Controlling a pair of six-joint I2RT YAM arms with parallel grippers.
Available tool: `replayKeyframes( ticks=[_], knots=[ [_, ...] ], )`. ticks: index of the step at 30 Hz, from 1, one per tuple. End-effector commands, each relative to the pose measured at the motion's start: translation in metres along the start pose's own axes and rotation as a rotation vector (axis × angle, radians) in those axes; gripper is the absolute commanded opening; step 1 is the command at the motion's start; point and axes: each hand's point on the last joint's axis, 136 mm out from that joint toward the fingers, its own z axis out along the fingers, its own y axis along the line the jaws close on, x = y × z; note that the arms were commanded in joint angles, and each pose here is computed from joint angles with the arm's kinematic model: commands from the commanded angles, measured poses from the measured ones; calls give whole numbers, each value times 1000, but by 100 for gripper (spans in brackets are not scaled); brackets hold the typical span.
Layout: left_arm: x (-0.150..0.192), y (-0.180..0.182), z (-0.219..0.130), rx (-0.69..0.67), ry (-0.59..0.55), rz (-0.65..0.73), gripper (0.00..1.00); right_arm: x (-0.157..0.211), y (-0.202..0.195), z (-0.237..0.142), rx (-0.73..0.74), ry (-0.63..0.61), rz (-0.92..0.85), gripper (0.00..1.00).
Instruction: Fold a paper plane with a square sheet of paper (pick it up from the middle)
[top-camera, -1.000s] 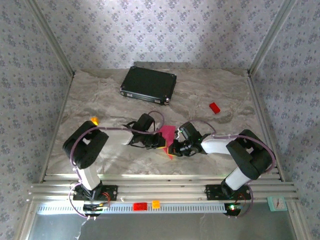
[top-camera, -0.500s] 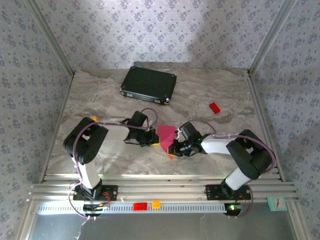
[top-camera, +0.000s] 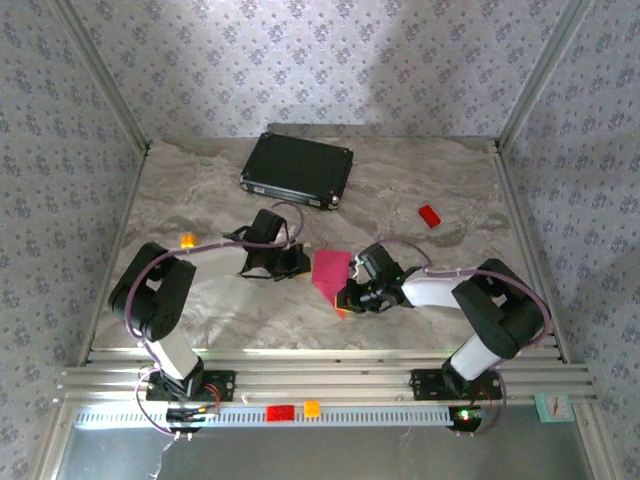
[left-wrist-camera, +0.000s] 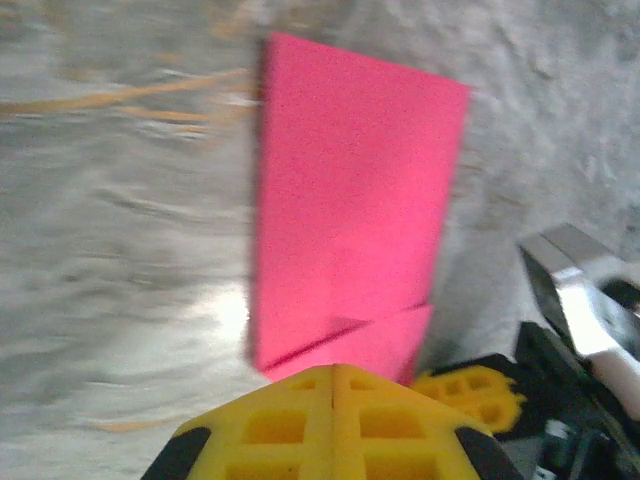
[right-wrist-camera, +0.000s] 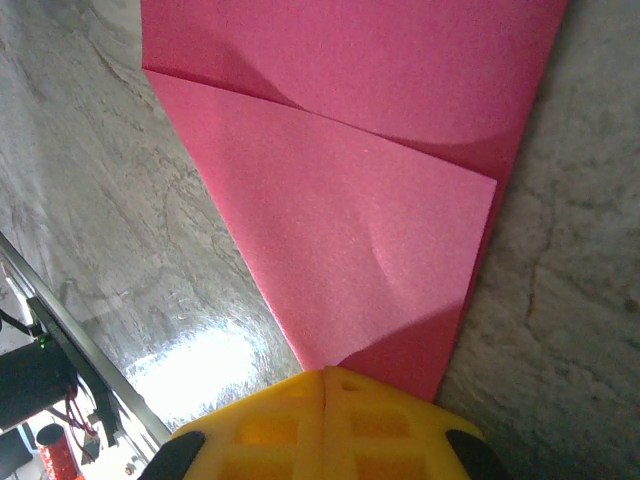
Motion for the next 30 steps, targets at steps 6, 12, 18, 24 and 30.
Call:
replayKeyframes(
  ticks=[6,12,18,24,30],
  knots=[
    [18,-1,33,-26,88,33,1,31,-56,3,209,96,95,1],
    [25,32,43,-116,121,-11,0,18,-38,-1,168,70,76,2],
    [36,40,44,-116,147,-20,0,-6,3,-10,104,10,24,4],
    [37,40,46,-106,158,-22,0,-23,23,13,70,-10,18,5],
    [38,40,46,-107,162,-17,0,-31,19,32,91,-8,24,6]
  ],
)
